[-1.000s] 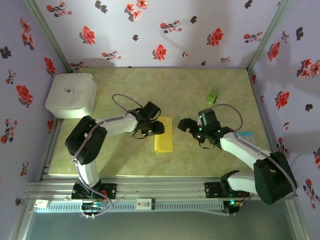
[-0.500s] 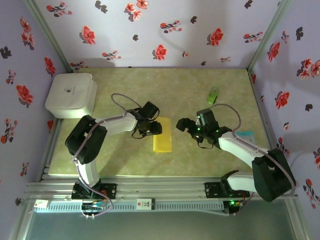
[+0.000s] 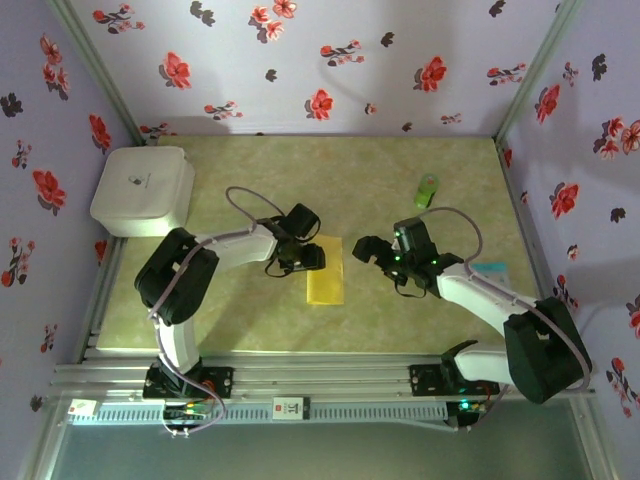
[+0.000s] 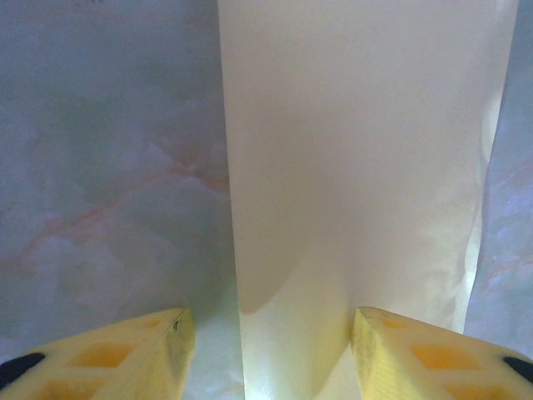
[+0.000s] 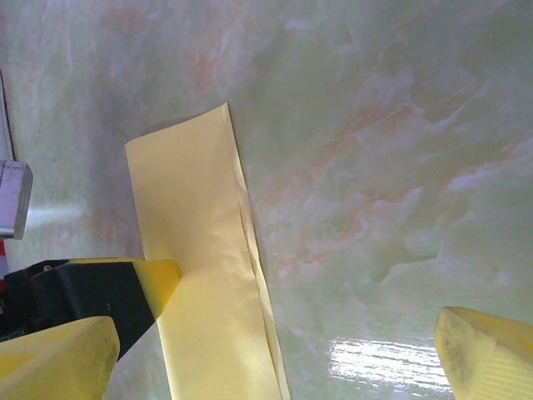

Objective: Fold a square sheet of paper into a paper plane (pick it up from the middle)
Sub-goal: First fold the square sheet of paper in half at the center of the table.

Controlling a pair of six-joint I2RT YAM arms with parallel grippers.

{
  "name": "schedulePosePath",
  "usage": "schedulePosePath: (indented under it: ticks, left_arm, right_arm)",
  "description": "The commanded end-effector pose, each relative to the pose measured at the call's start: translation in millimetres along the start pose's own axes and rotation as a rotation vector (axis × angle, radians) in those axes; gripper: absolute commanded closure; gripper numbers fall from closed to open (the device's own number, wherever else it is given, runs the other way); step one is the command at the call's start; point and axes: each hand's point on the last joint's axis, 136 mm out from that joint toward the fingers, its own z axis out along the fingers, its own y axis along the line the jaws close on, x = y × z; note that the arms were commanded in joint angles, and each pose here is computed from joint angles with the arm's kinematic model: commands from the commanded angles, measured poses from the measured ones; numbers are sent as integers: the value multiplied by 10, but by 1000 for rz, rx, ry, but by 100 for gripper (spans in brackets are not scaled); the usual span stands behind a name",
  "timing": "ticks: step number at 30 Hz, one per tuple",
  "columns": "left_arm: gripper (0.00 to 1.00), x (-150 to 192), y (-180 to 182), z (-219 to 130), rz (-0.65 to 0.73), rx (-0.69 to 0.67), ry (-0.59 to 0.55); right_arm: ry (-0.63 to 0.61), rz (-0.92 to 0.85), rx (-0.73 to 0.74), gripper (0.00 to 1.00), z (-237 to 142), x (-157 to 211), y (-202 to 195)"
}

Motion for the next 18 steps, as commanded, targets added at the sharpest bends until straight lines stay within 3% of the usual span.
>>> schedulePosePath:
  ticks: [1,18]
  left_arm:
    - [46,41,54,168,15,-37,22]
    - [42,103,167,268,42,-127,40]
  right_arm:
    - [-1,12,33,2,21,-19,-19]
    - [4,14,43,2,22,-1,-48]
